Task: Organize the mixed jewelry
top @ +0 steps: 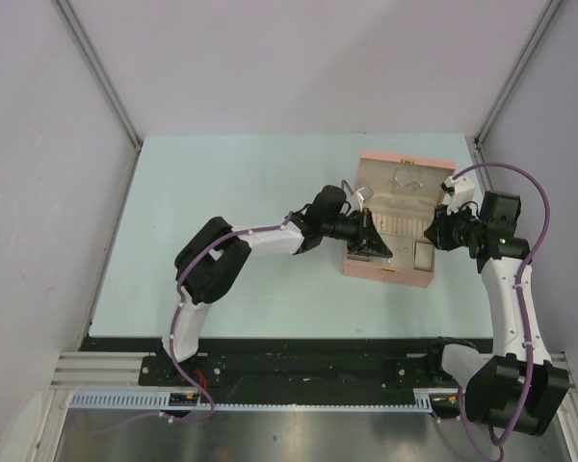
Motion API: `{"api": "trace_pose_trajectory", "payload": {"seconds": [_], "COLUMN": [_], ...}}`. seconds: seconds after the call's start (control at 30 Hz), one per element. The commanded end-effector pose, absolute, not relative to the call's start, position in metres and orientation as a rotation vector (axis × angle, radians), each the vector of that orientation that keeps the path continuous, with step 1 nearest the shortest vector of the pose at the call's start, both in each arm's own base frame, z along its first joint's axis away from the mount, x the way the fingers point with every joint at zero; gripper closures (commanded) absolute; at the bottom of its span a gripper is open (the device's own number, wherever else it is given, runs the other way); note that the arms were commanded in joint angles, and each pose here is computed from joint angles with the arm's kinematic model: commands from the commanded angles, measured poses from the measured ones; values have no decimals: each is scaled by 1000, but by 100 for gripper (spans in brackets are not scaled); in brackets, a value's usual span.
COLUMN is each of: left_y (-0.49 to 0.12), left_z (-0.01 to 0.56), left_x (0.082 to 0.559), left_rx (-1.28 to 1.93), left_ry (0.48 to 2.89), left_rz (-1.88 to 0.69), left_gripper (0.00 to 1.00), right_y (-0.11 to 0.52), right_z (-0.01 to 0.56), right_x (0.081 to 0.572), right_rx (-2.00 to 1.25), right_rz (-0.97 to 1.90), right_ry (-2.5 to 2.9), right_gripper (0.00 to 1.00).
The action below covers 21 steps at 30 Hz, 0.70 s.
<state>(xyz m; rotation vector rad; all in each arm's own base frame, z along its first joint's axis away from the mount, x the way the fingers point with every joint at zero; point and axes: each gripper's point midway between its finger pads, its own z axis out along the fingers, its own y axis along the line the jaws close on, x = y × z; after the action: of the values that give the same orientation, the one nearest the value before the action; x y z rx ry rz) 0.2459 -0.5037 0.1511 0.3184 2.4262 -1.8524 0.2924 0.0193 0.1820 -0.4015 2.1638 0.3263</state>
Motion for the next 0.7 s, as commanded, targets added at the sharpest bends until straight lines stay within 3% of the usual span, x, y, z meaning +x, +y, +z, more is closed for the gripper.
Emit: {"api": "trace_pose_trajectory", "payload": {"seconds": [0.0, 0.67], "left_y": [-499, -492], "left_z": [166, 147], "left_x": [246, 272], "left_rx": [349, 268], "left_ry": [2352, 2349], "left_rz": [-1959, -1937], "left_gripper": [100, 100], "right_y": [19, 19], "right_z": [192, 190], "right_x": [293, 291], "right_rx": [-424, -431], "right_rz": [316, 329], "right_ry": [2118, 2121], "right_gripper": [76, 76]}}
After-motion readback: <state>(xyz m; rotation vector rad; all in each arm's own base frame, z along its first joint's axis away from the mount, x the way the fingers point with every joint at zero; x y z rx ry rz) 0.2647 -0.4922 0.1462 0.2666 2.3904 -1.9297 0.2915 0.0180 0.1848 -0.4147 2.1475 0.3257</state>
